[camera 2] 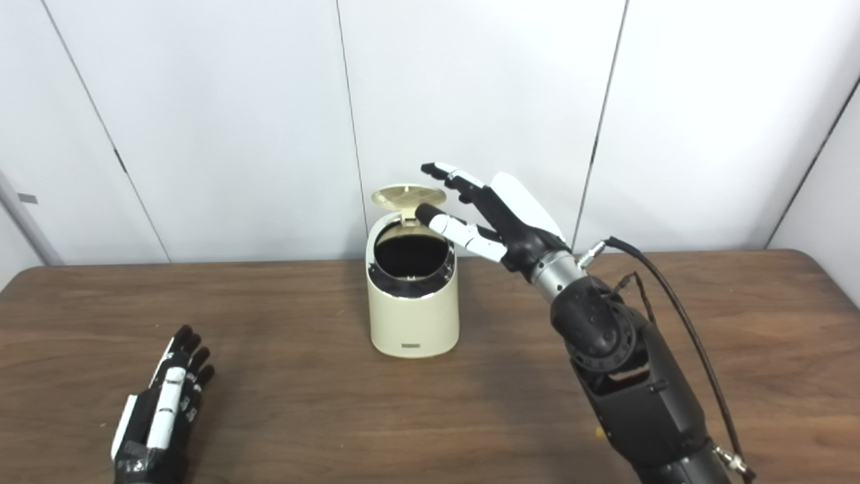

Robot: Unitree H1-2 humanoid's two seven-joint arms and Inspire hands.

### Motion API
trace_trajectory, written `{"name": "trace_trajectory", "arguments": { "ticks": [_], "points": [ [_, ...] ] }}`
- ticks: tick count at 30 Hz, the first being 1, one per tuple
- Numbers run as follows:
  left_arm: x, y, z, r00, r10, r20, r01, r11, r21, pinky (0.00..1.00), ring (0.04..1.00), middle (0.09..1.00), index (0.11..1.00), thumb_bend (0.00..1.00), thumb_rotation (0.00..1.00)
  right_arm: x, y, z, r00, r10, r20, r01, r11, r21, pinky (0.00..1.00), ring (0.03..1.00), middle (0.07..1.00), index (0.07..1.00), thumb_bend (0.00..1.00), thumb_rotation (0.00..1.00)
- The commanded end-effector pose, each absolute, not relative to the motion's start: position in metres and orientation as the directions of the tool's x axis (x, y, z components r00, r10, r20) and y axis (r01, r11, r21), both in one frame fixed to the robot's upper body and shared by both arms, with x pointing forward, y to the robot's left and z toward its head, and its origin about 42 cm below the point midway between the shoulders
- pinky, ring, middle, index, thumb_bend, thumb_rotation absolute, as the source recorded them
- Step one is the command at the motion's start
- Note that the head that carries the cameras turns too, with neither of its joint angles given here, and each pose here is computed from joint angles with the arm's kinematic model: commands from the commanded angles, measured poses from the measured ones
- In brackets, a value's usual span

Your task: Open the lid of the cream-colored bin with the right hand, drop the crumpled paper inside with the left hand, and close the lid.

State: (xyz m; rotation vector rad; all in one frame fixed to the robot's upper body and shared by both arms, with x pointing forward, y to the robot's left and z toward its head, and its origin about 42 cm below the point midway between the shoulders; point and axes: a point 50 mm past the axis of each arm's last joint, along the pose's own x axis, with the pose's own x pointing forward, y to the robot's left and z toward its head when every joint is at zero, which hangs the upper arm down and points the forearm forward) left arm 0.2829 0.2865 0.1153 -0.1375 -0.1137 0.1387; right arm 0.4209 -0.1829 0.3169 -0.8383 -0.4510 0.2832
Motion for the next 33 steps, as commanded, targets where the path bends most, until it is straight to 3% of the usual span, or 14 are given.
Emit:
{"name": "trace_trajectory", "arguments": {
  "ticks": [1,11,33],
  "points": [
    [0.2824,0.2816,0.1097,0.985,0.143,0.098,-0.127,0.981,-0.147,0.98,0.981,0.996,1.000,0.47,0.72,0.4236,-0.1764,0.3469,0.824,0.451,0.343,-0.003,0.609,-0.793,0.84,0.905,0.904,0.878,0.54,1.00],
    [0.2802,0.2804,0.1086,0.985,0.144,0.098,-0.129,0.981,-0.148,0.98,0.980,0.995,1.000,0.48,0.70,0.4295,-0.1708,0.3469,0.819,0.490,0.298,0.038,0.472,-0.881,0.90,0.979,0.920,0.877,0.61,1.00],
    [0.2791,0.2815,0.1087,0.983,0.150,0.104,-0.134,0.980,-0.150,0.99,0.988,0.997,1.000,0.49,0.69,0.4211,-0.1802,0.3411,0.816,0.512,0.270,0.025,0.435,-0.900,0.94,1.000,0.920,0.887,0.62,1.00]
  ]
}}
